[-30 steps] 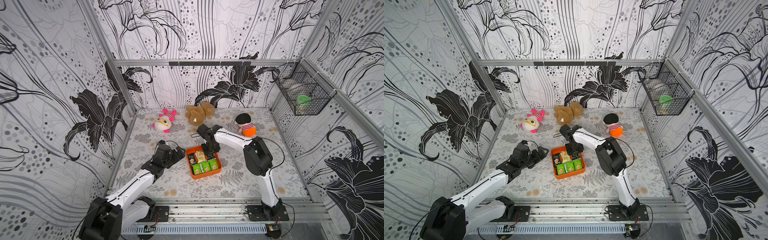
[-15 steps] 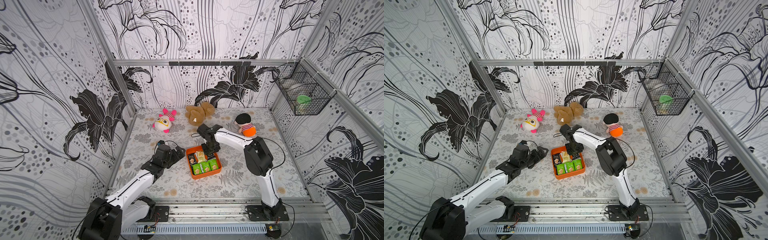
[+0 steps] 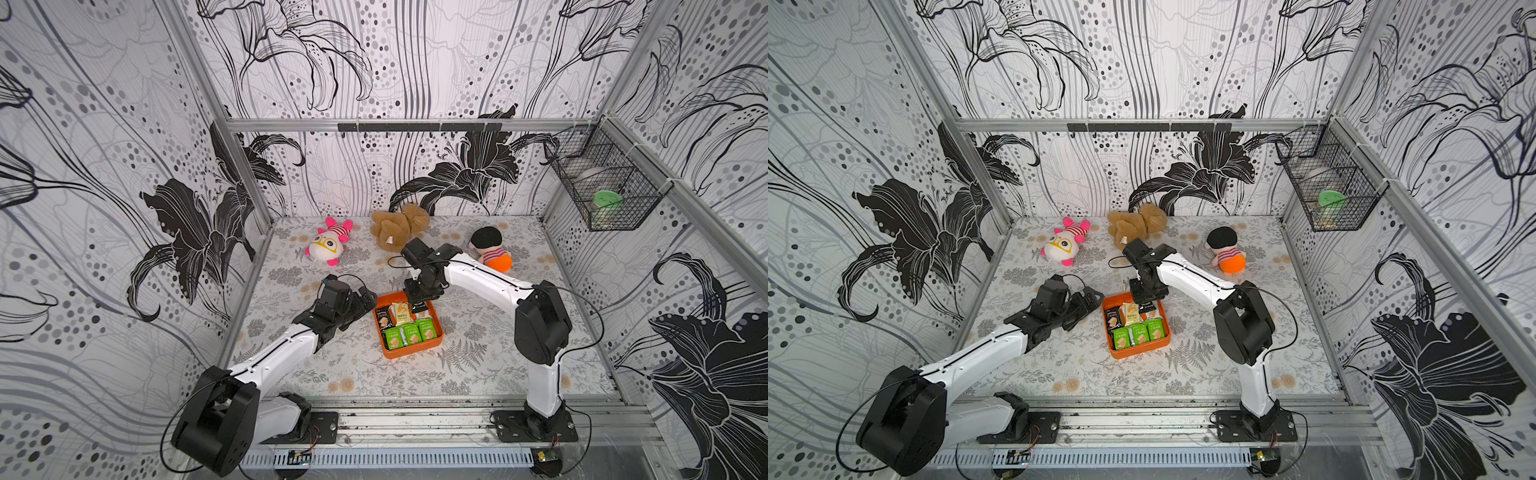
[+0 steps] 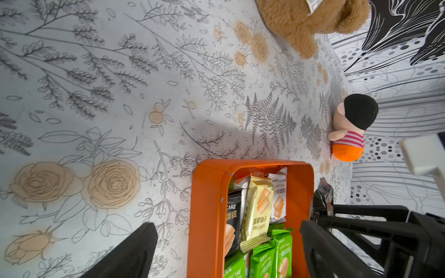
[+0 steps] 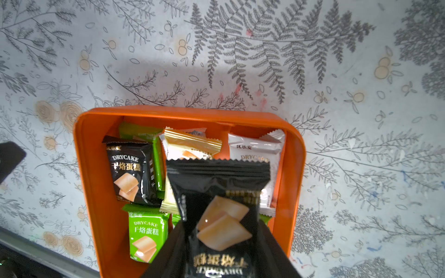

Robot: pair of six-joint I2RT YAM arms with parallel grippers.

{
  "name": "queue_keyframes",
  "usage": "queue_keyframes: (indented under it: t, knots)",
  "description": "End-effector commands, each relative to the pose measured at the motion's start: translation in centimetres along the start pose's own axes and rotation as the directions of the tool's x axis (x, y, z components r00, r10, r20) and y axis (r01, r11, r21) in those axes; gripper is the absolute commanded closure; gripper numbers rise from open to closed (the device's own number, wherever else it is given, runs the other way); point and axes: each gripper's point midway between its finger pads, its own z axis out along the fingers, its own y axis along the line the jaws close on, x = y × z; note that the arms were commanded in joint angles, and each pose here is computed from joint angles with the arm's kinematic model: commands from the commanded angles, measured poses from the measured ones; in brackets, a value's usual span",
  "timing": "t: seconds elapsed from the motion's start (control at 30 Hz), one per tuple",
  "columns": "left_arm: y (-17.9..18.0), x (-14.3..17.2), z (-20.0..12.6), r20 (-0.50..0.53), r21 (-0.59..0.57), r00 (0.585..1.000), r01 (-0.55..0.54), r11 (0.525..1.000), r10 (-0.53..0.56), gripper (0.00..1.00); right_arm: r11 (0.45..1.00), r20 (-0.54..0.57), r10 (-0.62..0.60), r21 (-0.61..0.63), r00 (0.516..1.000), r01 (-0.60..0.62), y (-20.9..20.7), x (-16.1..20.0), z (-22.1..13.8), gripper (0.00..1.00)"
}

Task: Take the cookies out of the storage box
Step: Pick up the cookie from the storage box, then place the cookie at the center of the board.

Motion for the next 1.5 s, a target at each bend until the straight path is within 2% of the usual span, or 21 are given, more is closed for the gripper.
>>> queue_keyframes:
  t: [0.0, 0.23, 0.43, 0.63, 0.93, 1.23, 1.4, 1.47]
  knots:
    - [-2.4, -0.8, 0.2, 0.017, 0.055, 1.0, -0.022, 0.998, 0.021, 0.03, 1.0, 0.051, 0.007, 0.018, 0.999, -0.008, -1.0, -0.4, -2.2, 0.61]
    - [-3.0, 0.7, 1.5, -0.041, 0.013, 0.998, -0.056, 0.998, 0.057, 0.03, 0.994, 0.102, 0.086, 0.06, 0.991, -0.093, -6.8, -2.9, -3.1, 0.61]
    - [-2.9, 1.5, 2.3, -0.062, -0.026, 0.996, -0.063, 0.998, 0.061, 0.03, 0.98, 0.106, 0.147, 0.123, 0.983, -0.16, -12.3, -4.5, -0.7, 0.6]
    - [-2.4, 1.8, 2.4, -0.071, -0.071, 0.995, -0.069, 0.995, 0.064, 0.03, 0.968, 0.098, 0.165, 0.177, 0.981, -0.18, -15.4, -6.6, 2.2, 0.6]
    - [-0.5, 2.1, 1.3, -0.049, -0.119, 0.998, -0.038, 0.992, 0.033, 0.03, 0.963, 0.063, 0.178, 0.196, 0.982, -0.188, -17.1, -7.9, 5.5, 0.59]
    - [0.3, 1.5, -0.1, 0.006, -0.137, 0.999, -0.031, 0.99, 0.033, 0.03, 0.97, 0.026, 0.178, 0.165, 0.984, -0.18, -16.8, -7.9, 7.3, 0.56]
    - [0.4, 1.4, -0.4, 0.018, -0.134, 0.999, -0.03, 0.99, 0.033, 0.03, 0.97, 0.037, 0.171, 0.168, 0.985, -0.175, -16.8, -8.4, 6.5, 0.39]
    - [0.5, 1.4, -0.4, 0.022, -0.128, 0.999, -0.027, 0.991, 0.03, 0.03, 0.971, 0.049, 0.164, 0.167, 0.985, -0.169, -16.6, -8.7, 5.5, 0.36]
